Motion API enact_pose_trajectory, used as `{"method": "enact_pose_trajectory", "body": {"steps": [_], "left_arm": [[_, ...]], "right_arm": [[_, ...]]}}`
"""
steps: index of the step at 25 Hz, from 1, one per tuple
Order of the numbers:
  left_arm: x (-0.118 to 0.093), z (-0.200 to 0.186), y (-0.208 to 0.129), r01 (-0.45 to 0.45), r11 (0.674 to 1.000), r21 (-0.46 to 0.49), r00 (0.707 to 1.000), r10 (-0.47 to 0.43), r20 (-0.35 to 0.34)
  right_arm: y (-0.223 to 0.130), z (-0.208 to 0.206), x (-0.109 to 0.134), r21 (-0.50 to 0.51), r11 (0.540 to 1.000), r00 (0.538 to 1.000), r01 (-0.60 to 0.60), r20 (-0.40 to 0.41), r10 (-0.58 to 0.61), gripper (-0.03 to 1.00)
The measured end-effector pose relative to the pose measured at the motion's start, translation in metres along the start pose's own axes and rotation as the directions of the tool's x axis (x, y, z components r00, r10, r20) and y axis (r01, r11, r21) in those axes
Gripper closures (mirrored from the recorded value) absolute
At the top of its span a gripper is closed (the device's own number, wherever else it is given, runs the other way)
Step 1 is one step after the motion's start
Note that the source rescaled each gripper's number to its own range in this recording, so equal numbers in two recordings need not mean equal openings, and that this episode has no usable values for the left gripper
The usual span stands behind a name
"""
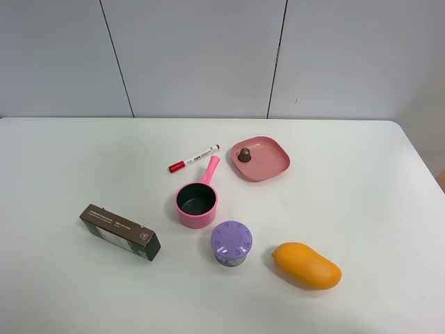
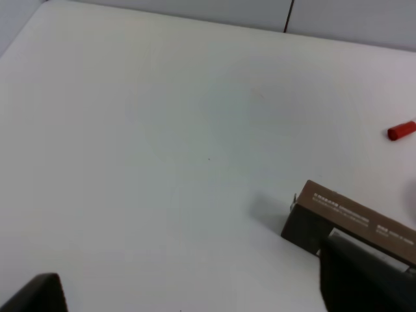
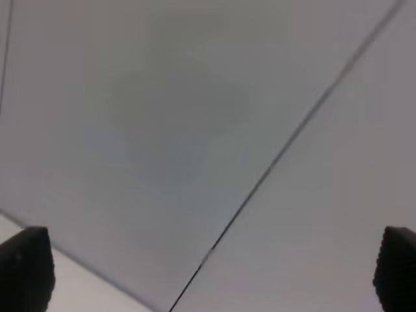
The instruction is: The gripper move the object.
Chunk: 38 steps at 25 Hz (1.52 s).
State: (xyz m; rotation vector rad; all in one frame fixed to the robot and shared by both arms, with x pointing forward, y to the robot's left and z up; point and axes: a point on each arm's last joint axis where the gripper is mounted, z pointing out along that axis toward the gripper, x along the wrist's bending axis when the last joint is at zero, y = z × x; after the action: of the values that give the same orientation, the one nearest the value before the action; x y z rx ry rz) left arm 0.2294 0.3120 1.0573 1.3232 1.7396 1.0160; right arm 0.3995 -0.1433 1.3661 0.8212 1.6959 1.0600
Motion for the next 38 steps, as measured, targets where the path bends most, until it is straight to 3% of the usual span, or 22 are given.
{"method": "enact_pose_trajectory", "body": {"steps": [2,3,5,11,15,21,25,30,34,38], "left_arm": [[0.000,0.000,0.000,0.000,1.000,0.000,1.000,0.000,0.000],[0.000,0.000,0.000,0.000,1.000,0.000,1.000,0.000,0.000],[0.000,0.000,0.000,0.000,1.000,0.000,1.000,0.000,0.000],[0.000,0.000,0.000,0.000,1.000,0.000,1.000,0.000,0.000],[0.000,0.000,0.000,0.000,1.000,0.000,1.000,0.000,0.000],[0.000,0.000,0.000,0.000,1.000,0.000,1.000,0.000,0.000],[0.000,0.000,0.000,0.000,1.000,0.000,1.000,0.000,0.000],[0.000,0.000,0.000,0.000,1.000,0.000,1.000,0.000,0.000],[0.000,0.000,0.000,0.000,1.000,0.000,1.000,0.000,0.000],[0.000,0.000,0.000,0.000,1.000,0.000,1.000,0.000,0.000]], "right_arm": [[0.000,-0.026,-0.024,-0.049,0.998,0.999,-0.039,0.009,0.040,-0.03],[-0.002,-0.051,-0.047,-0.096,0.994,0.998,-0.061,0.017,0.063,-0.03],[-0.005,-0.071,-0.065,-0.132,0.990,0.998,-0.052,0.031,0.057,-0.03],[-0.014,-0.106,-0.097,-0.194,0.981,0.997,-0.014,0.076,0.029,-0.03],[-0.014,-0.108,-0.098,-0.192,0.980,0.996,0.051,0.085,-0.035,-0.03],[-0.017,-0.110,-0.097,-0.193,0.980,0.998,0.051,0.057,-0.041,-0.03],[-0.039,-0.113,-0.099,-0.118,0.991,0.996,0.056,0.068,-0.048,-0.03],[-0.097,-0.123,-0.097,0.075,0.997,0.987,-0.026,0.158,0.014,-0.03],[-0.165,-0.135,-0.078,0.241,0.958,0.964,-0.156,0.249,0.094,-0.03],[-0.232,-0.148,-0.047,0.254,0.933,0.933,-0.255,0.317,0.169,-0.03]]}}
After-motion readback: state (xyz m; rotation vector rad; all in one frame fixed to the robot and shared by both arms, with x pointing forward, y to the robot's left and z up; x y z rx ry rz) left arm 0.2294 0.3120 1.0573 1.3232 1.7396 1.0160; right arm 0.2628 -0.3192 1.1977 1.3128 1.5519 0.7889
